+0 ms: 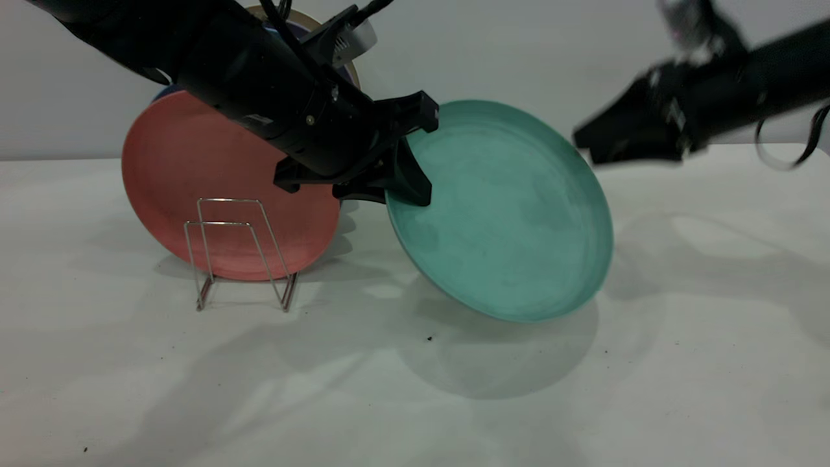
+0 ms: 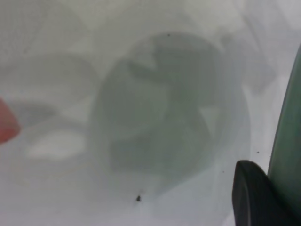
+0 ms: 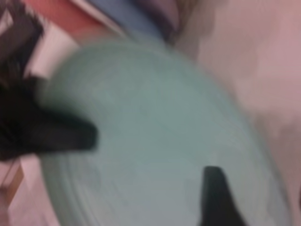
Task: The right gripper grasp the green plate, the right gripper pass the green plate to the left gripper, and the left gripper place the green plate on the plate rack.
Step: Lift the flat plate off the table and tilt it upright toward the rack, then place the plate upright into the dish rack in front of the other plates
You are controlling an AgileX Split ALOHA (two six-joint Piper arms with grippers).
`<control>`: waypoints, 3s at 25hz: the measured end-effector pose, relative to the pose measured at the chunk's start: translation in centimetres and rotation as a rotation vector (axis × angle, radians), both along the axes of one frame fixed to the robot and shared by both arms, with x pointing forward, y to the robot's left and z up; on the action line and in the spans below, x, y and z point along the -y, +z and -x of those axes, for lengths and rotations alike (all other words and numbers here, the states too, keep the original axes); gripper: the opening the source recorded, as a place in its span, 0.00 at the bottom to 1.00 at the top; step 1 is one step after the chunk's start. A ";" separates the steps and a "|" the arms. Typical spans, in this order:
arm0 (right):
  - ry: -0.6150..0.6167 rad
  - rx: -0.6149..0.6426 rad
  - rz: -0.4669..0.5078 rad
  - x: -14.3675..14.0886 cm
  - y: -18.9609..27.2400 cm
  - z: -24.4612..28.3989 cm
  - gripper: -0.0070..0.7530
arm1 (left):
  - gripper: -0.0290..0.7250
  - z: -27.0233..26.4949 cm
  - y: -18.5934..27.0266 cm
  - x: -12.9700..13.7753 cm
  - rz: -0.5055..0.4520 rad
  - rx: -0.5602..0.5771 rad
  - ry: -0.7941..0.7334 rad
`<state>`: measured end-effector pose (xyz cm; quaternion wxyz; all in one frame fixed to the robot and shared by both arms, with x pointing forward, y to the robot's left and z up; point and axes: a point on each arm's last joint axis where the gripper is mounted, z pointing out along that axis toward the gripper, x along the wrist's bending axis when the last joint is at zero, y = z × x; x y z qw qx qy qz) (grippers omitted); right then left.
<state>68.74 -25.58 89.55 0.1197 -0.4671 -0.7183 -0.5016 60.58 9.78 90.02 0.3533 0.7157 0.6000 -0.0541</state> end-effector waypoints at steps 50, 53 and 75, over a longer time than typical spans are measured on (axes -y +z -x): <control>-0.255 0.012 0.644 2.5 19.5 33.7 0.59 | 0.14 0.5 14.9 -17.8 -0.821 0.930 -0.957; -0.294 0.042 0.675 2.7 19.9 34.9 0.59 | 0.14 0.5 14.7 -17.9 -0.828 0.922 -0.970; -0.325 0.016 0.672 2.5 17.4 37.4 0.59 | 0.14 -1.3 10.0 -18.1 -0.773 0.819 -0.998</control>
